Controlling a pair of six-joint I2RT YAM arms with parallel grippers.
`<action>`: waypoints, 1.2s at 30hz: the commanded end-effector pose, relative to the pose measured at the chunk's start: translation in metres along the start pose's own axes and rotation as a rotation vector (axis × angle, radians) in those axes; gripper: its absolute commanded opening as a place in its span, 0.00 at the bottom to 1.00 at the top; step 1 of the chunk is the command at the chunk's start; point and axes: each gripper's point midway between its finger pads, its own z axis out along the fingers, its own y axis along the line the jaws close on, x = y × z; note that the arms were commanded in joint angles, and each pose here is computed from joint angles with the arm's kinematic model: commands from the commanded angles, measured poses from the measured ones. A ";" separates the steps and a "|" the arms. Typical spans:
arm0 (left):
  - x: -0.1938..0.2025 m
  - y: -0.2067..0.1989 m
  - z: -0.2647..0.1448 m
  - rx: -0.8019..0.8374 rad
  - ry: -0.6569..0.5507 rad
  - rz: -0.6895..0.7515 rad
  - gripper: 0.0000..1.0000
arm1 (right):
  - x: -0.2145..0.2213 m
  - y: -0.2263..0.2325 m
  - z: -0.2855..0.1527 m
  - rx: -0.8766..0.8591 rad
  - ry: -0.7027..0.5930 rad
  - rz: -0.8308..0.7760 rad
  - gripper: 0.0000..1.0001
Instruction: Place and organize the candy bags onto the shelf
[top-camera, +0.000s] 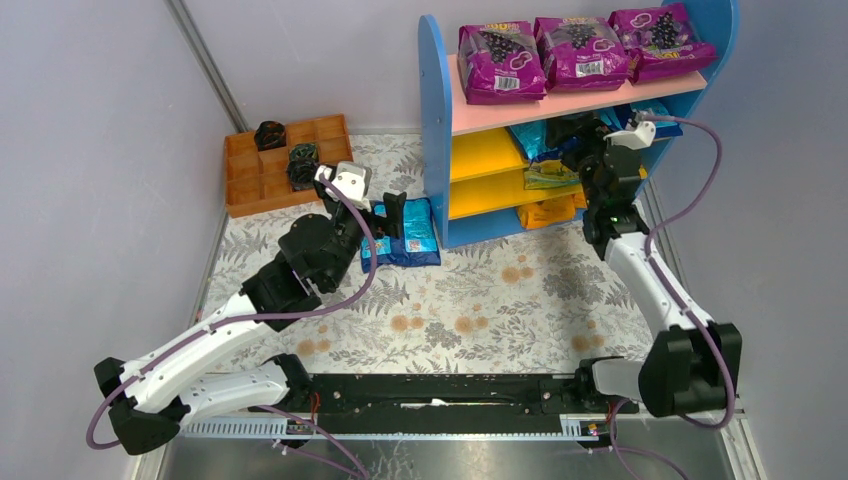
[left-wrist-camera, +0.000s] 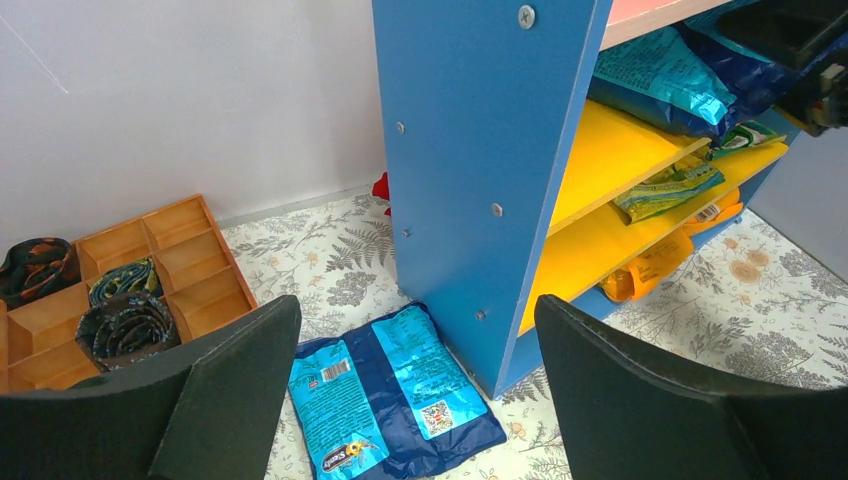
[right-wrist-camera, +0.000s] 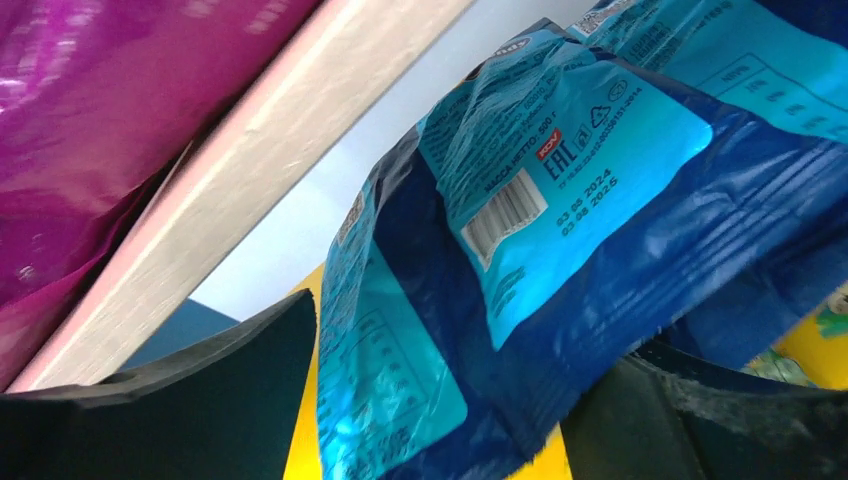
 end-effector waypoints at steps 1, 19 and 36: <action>-0.010 -0.003 0.002 0.012 -0.033 -0.025 0.91 | -0.017 0.015 -0.028 0.011 0.038 -0.001 0.93; -0.009 -0.004 0.003 0.011 -0.031 -0.024 0.91 | 0.021 0.058 -0.074 -0.188 0.373 -0.029 0.83; -0.007 -0.002 0.004 -0.003 -0.024 -0.020 0.91 | 0.035 0.050 -0.038 -0.163 0.375 0.053 0.31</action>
